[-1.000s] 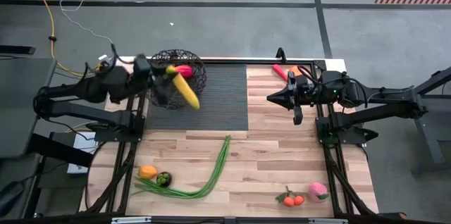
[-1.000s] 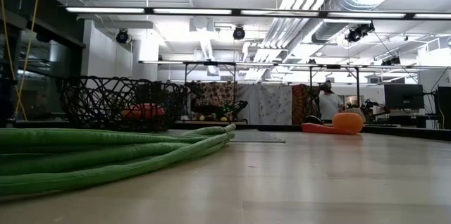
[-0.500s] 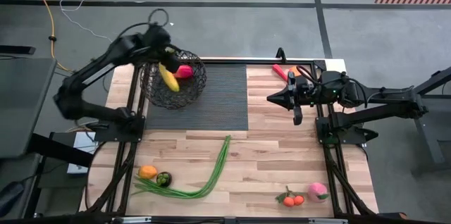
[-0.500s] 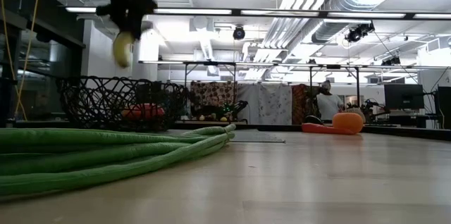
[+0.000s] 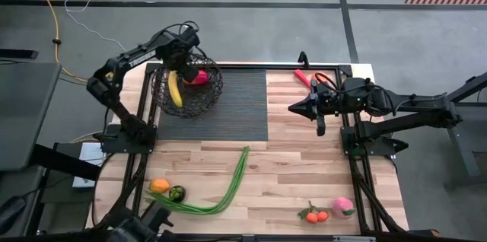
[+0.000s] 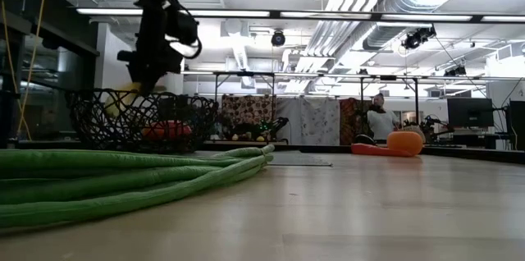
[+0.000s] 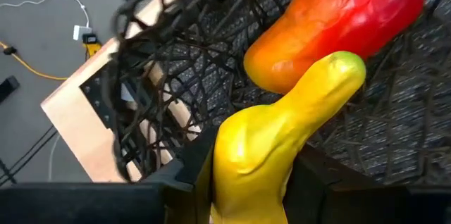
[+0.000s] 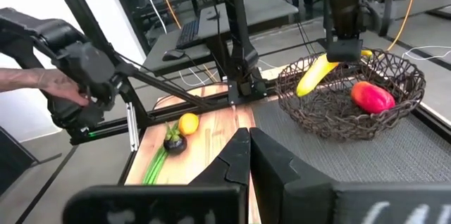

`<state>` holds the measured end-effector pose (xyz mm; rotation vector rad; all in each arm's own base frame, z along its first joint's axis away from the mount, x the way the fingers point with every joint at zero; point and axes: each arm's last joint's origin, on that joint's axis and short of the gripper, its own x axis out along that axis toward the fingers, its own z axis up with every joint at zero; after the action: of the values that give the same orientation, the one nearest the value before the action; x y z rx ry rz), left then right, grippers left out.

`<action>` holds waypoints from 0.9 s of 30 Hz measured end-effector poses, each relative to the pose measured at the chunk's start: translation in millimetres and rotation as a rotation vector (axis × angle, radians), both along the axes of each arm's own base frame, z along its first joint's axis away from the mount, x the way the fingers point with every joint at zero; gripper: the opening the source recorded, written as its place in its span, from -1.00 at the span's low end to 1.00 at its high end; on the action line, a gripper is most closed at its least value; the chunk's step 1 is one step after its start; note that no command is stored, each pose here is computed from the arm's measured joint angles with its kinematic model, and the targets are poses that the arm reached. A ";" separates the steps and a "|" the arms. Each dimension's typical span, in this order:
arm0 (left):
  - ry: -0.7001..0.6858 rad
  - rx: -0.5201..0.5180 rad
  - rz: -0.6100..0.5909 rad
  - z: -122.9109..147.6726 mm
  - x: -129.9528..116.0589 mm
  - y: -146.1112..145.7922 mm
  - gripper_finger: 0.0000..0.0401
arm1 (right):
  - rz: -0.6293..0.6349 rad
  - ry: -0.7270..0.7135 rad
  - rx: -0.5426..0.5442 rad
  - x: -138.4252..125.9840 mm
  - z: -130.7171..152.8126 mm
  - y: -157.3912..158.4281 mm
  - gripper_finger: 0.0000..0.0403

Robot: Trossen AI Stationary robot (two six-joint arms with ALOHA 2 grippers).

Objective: Build produce basket
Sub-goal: Put the yellow banana into the black basket

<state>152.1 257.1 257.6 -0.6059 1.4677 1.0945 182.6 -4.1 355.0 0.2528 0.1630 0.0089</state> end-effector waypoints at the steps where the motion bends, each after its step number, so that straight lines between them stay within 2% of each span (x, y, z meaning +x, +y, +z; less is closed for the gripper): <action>1: 0.009 -0.013 -0.006 -3.7 1.1 1.7 -0.45 | 0.000 0.000 0.000 0.0 0.0 0.0 -1.00; 16: 0.171 -0.081 -0.086 -40.9 8.9 19.1 -0.45 | -0.031 0.000 -0.005 0.0 0.0 -0.9 -1.00; 27: 0.256 -0.076 -0.136 -56.5 11.4 28.3 -0.45 | -0.038 0.001 0.037 0.0 0.0 -1.0 -1.00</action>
<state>163.5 285.4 201.1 -0.4227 1.7516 1.0412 182.6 -5.0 355.0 0.2925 0.1588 -0.0261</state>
